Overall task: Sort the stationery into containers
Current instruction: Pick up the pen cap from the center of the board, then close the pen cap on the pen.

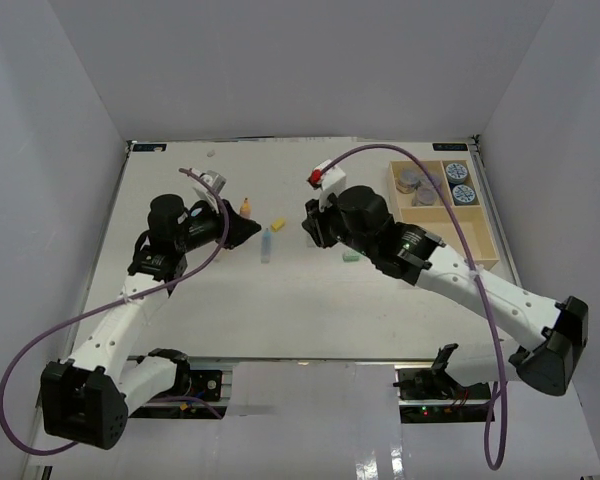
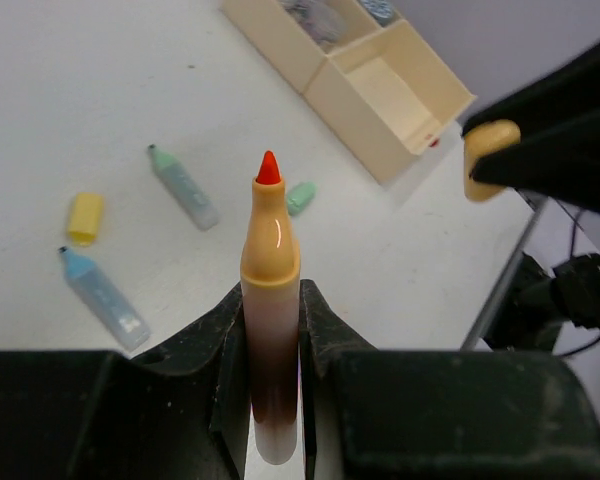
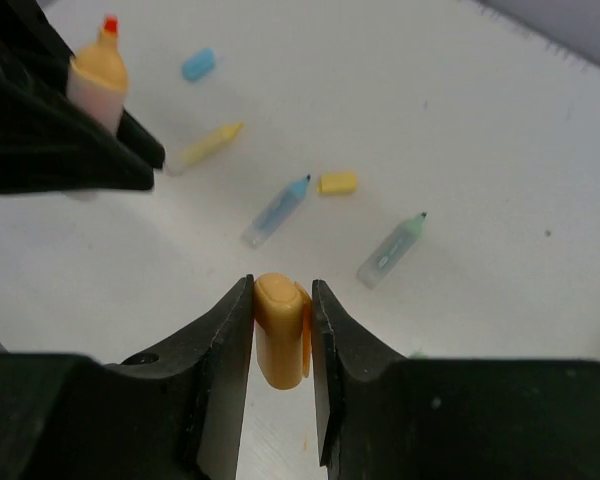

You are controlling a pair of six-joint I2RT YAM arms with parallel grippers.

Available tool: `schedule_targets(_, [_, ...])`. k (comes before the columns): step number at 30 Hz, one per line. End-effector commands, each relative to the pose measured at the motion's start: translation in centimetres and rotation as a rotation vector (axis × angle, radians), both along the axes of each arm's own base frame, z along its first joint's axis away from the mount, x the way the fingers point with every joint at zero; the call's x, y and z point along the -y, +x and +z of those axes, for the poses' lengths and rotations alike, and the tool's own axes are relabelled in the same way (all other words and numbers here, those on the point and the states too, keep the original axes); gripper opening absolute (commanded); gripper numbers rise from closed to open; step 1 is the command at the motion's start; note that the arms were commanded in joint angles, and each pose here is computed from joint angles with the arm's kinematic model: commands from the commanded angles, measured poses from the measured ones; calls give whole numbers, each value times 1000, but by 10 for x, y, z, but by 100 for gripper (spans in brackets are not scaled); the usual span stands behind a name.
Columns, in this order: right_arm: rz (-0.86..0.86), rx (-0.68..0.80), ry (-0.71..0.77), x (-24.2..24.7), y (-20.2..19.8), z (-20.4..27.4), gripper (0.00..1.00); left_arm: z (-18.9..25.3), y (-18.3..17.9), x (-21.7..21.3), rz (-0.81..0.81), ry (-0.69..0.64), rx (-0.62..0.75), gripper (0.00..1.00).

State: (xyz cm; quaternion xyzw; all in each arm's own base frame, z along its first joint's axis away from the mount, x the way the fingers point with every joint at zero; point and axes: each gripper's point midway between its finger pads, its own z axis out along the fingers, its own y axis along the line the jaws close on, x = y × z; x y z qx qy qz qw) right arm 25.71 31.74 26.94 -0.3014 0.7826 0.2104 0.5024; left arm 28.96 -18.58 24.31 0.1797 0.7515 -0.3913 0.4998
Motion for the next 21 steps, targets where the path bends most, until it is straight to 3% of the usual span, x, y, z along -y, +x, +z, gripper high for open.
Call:
schedule_targets(1, [-74,204,169,10,20,74,8,61,-32,44,-285,-86,150,15])
schedule_targets(9, [-4,406,466,14,9,167,8,88,-47,80,-514,-125,254,14])
schedule_targets(21, [233,411,700,-21,-23,191,8,76,-68,77,-553,-155,331,13])
